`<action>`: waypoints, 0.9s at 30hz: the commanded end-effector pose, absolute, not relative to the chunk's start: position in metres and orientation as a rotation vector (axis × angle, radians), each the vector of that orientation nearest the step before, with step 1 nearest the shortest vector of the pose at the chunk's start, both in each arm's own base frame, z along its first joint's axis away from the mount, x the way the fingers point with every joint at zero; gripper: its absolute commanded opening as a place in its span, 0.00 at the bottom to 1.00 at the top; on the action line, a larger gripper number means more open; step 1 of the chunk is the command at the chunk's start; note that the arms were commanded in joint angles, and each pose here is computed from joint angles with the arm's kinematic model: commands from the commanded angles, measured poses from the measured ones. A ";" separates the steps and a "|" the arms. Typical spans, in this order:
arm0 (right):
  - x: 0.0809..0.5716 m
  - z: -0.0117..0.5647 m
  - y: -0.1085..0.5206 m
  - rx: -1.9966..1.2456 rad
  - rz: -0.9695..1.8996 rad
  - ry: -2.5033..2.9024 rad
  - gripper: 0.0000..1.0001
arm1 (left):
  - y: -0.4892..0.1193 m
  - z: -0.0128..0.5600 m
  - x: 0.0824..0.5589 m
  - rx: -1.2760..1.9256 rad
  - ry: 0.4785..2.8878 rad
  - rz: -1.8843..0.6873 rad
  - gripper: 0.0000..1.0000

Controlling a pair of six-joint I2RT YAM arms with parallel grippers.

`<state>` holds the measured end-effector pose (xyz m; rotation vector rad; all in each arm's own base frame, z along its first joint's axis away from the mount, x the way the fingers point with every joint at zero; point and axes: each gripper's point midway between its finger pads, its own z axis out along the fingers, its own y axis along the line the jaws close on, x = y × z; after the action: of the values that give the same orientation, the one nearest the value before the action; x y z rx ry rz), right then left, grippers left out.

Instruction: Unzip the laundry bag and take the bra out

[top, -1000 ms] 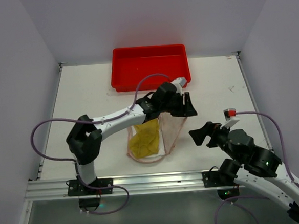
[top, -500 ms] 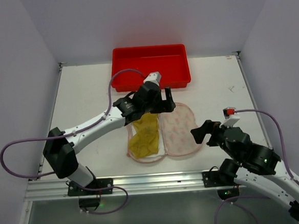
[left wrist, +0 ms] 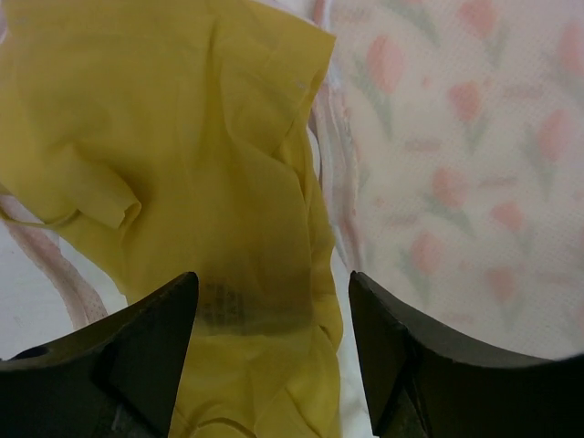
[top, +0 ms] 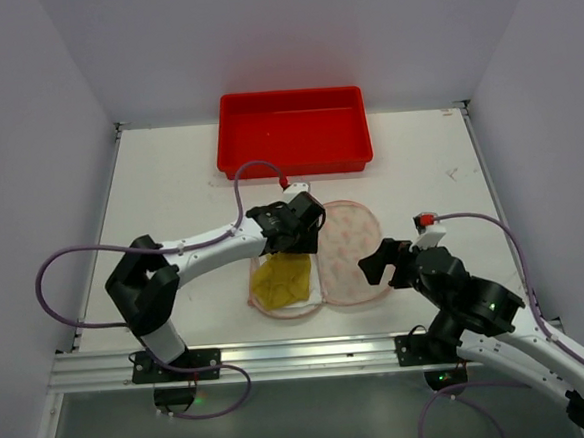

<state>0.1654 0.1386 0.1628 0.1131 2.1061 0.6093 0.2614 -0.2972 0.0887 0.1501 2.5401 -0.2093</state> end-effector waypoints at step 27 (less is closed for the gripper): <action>0.168 0.162 0.159 0.095 0.715 2.080 0.99 | -0.286 0.129 0.254 0.209 2.460 -0.204 0.02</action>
<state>0.1640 0.1554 0.1560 0.0905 2.1082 0.6968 0.2544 -0.2784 0.1054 0.1829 2.5057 -0.1149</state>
